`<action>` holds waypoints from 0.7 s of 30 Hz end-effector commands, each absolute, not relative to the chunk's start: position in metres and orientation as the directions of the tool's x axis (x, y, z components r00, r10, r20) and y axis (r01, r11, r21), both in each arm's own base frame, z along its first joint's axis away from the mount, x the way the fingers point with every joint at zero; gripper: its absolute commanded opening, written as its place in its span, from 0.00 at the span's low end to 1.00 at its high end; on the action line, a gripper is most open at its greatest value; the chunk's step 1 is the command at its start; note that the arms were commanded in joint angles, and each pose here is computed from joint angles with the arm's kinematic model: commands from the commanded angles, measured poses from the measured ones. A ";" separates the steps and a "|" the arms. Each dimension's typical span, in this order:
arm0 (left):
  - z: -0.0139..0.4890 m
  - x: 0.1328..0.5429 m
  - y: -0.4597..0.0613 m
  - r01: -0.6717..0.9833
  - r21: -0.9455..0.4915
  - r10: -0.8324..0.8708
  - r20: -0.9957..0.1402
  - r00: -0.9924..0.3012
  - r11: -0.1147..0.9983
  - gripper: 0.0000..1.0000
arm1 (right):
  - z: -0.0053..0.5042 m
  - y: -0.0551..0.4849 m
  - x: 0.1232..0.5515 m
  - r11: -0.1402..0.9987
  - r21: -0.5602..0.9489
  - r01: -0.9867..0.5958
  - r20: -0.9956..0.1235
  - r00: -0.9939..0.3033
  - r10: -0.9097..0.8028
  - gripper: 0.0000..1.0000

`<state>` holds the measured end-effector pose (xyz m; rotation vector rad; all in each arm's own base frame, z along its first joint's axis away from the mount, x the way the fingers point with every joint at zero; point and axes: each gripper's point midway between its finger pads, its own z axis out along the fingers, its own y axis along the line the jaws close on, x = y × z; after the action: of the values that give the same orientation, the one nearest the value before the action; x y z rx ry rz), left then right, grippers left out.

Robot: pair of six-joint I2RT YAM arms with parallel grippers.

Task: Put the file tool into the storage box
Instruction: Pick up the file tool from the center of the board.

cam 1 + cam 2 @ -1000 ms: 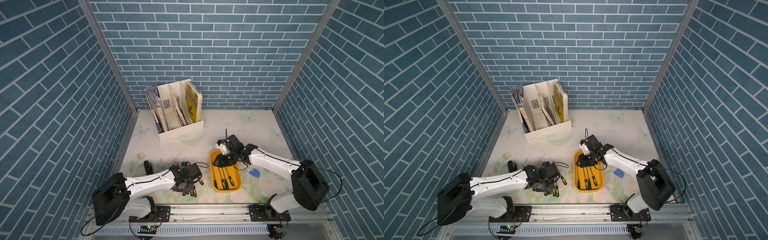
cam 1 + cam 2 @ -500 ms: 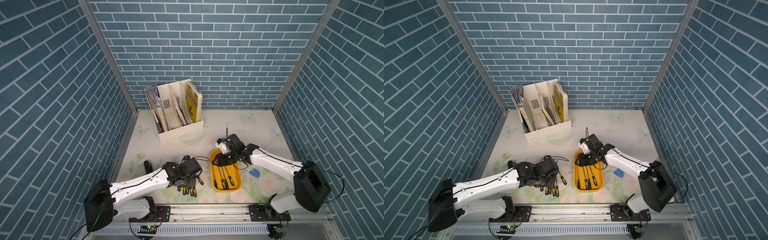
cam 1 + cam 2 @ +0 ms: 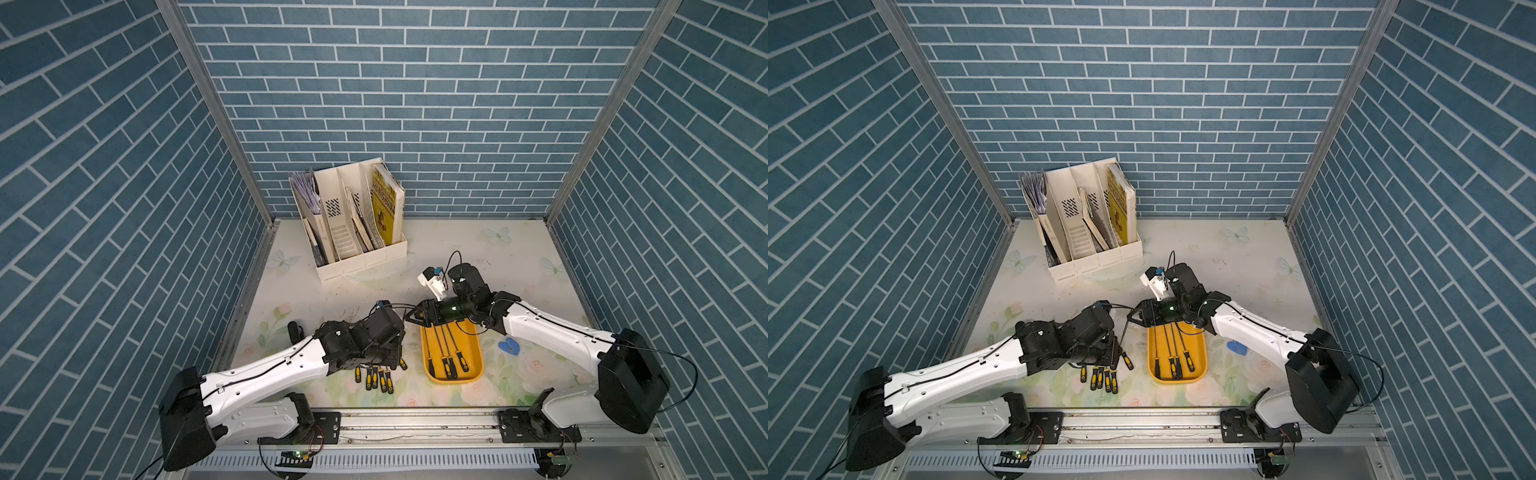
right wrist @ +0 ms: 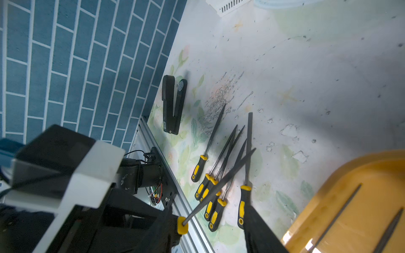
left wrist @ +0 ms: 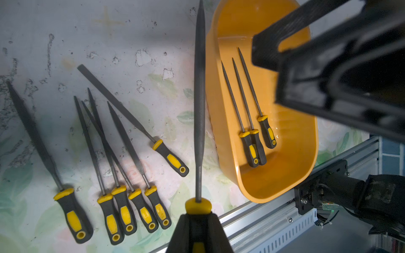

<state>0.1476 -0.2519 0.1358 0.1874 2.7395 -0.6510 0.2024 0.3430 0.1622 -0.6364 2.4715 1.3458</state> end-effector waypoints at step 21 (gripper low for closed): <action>0.157 0.153 -0.245 0.171 -0.468 -0.029 -0.391 -0.920 0.867 0.94 | 0.128 0.277 0.225 0.716 0.538 -0.445 -0.342 -0.891 -0.298 0.00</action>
<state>0.1484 -0.2613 0.1643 0.1651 2.6425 -0.7982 0.2163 0.3153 0.1281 -0.5465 2.6542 1.1636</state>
